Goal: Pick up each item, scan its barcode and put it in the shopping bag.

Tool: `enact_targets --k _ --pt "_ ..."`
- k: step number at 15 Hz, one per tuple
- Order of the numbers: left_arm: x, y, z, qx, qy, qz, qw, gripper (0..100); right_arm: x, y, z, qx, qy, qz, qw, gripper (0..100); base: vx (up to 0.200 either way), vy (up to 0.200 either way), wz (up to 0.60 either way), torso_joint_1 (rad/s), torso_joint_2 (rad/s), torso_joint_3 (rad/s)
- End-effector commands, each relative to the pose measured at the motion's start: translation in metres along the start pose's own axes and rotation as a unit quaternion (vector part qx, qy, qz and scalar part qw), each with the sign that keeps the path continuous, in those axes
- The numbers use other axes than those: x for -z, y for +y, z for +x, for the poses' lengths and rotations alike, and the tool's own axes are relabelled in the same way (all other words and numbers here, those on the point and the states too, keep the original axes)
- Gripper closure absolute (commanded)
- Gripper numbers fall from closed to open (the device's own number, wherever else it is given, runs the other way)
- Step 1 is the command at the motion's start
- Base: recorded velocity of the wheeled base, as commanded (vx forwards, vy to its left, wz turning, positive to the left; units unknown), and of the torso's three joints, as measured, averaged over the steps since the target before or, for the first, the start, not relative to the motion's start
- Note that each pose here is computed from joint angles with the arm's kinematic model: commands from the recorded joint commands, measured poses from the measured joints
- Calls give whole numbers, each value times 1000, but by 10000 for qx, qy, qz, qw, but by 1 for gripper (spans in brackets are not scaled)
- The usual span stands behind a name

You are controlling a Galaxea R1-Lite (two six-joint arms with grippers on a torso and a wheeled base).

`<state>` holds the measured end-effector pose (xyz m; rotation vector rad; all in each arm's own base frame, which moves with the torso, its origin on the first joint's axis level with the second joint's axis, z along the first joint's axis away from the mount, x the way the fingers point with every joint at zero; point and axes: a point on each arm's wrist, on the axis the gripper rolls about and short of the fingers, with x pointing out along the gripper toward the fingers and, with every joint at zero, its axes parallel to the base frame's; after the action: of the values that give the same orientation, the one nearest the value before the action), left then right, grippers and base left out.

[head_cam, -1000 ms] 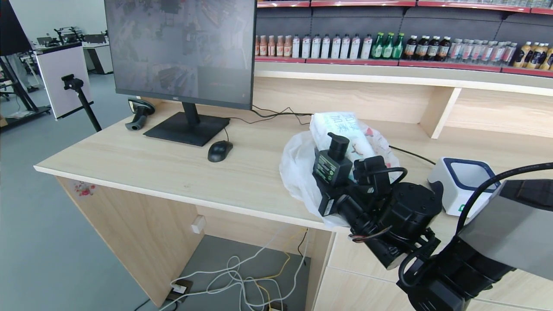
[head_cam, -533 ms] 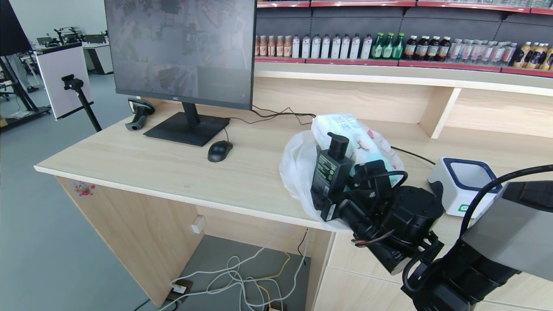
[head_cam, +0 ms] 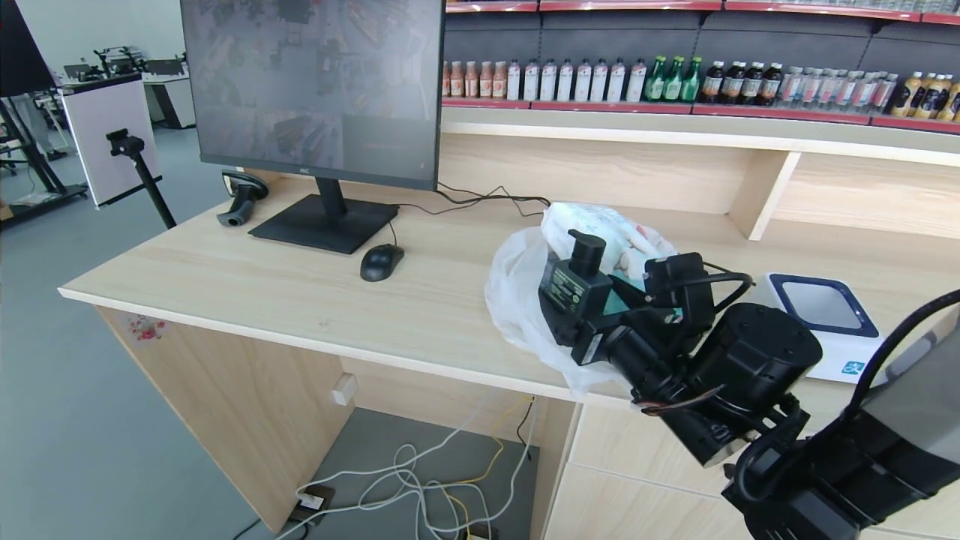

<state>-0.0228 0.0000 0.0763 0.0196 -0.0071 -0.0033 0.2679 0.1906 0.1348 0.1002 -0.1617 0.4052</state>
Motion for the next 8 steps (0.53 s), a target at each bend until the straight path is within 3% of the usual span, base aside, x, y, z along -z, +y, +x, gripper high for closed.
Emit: enact_targets --k 1,5,8 --pt "0 0 0 -2 4 -6 10000 0 -20 3 -6 -77 -281 61 9996 0 0 0 0 0 0 0" --pt "0 0 0 6 12 2 10000 0 -37 3 -19 -118 -457 112 9988 0 0 0 0 0 0 0" --pt "0 0 0 6 20 -29 10000 0 -45 -4 -49 -116 -338 83 9993 0 0 0 0 0 0 0"
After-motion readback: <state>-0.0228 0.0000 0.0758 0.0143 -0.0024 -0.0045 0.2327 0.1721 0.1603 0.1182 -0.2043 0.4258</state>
